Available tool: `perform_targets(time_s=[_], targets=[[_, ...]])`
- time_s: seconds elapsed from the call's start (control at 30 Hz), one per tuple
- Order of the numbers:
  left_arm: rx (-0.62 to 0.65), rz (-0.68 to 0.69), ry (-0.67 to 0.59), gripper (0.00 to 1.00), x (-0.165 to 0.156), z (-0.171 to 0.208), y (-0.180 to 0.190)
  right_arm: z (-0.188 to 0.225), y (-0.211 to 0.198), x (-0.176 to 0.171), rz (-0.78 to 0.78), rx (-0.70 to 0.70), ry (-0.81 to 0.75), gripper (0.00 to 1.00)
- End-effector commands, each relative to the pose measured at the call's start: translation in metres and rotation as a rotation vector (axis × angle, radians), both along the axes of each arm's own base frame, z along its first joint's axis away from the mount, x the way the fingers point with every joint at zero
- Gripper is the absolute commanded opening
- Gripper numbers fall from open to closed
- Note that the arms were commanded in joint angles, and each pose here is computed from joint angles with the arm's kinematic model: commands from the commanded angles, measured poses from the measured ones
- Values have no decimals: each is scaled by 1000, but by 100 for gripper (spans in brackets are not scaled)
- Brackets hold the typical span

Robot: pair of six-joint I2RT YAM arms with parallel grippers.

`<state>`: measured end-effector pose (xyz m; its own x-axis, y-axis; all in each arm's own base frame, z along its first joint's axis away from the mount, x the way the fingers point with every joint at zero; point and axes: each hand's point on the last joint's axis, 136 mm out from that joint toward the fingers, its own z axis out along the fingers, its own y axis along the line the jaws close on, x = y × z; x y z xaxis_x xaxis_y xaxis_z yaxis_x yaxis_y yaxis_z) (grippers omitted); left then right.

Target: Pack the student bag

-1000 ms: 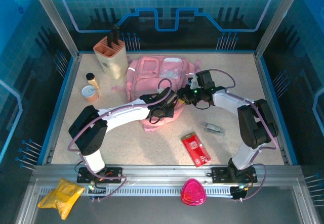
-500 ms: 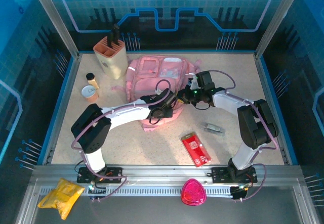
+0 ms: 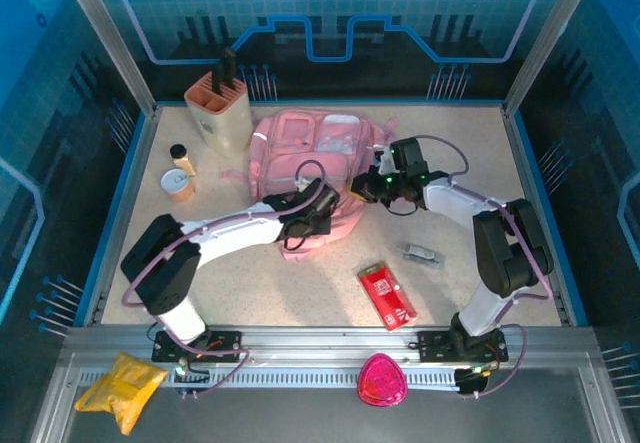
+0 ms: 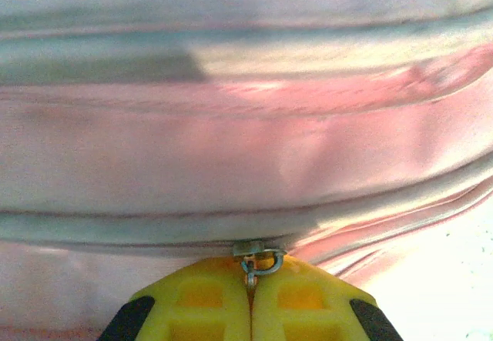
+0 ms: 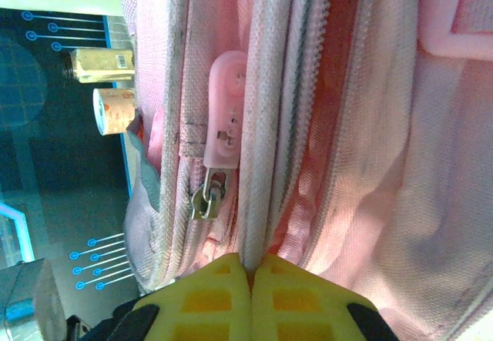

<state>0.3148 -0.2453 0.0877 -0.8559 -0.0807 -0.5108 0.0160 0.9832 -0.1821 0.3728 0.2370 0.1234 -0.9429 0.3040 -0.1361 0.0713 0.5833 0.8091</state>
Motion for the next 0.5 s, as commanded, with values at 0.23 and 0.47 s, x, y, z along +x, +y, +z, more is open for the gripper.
perform_targets(time_s=[0.23, 0.47], targets=[[-11, -113, 3, 0, -21, 10, 6, 37, -24, 53, -9, -11, -118, 1], [-80, -130, -87, 0, 7, 37, -37, 31, -30, 26, -3, -15, -92, 45]])
